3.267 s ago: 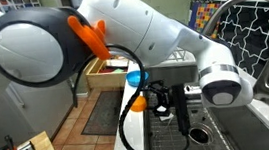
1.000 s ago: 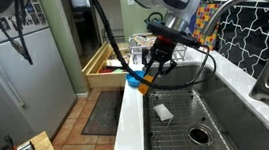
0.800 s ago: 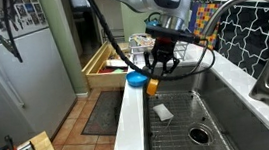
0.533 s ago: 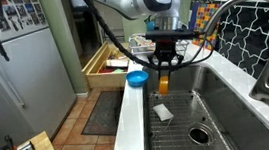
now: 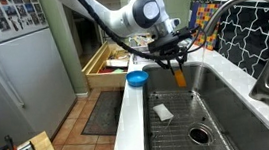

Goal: Place the orange bowl under the running faucet then put the bowl back on the counter

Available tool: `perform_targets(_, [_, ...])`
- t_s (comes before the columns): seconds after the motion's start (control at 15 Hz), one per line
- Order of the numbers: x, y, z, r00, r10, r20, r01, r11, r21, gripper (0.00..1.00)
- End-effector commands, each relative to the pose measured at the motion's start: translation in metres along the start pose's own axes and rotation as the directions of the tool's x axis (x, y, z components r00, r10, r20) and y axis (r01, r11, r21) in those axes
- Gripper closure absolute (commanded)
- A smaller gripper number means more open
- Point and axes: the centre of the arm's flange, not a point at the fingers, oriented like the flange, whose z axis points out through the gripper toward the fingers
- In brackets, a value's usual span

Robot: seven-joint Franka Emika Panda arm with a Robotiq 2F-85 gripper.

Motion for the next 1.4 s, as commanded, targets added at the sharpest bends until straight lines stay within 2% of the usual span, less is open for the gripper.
perform_targets(0.0, [-0.009,-0.018,0.006,0.995,0.013,-0.101,-0.029,0.987,-0.16,0.9])
perform_targets(0.13, [-0.01,-0.016,0.012,0.989,0.028,-0.143,-0.057,0.977,-0.204,0.9])
perform_targets(0.2, [0.001,-0.005,0.006,0.992,0.01,-0.127,-0.03,0.987,-0.157,0.65])
perform_targets(0.4, [-0.005,-0.004,0.01,0.99,0.021,-0.142,-0.046,0.983,-0.177,0.65])
perform_targets(0.47, [-0.005,-0.004,0.01,0.99,0.021,-0.142,-0.046,0.983,-0.178,0.9])
perform_targets(0.6, [0.0,0.0,0.017,0.992,0.003,-0.125,-0.041,0.954,-0.296,0.9])
perform_targets(0.73, [0.005,0.004,0.017,0.989,0.0,-0.149,-0.055,0.932,-0.359,0.9])
perform_targets(0.87, [0.009,0.003,0.02,0.988,0.002,-0.156,-0.064,0.918,-0.391,0.9])
perform_targets(1.13, [0.018,-0.006,0.028,0.985,0.017,-0.17,-0.086,0.909,-0.408,0.9])
perform_targets(1.33, [0.028,-0.009,0.028,0.972,-0.005,-0.235,-0.105,0.884,-0.455,0.9])
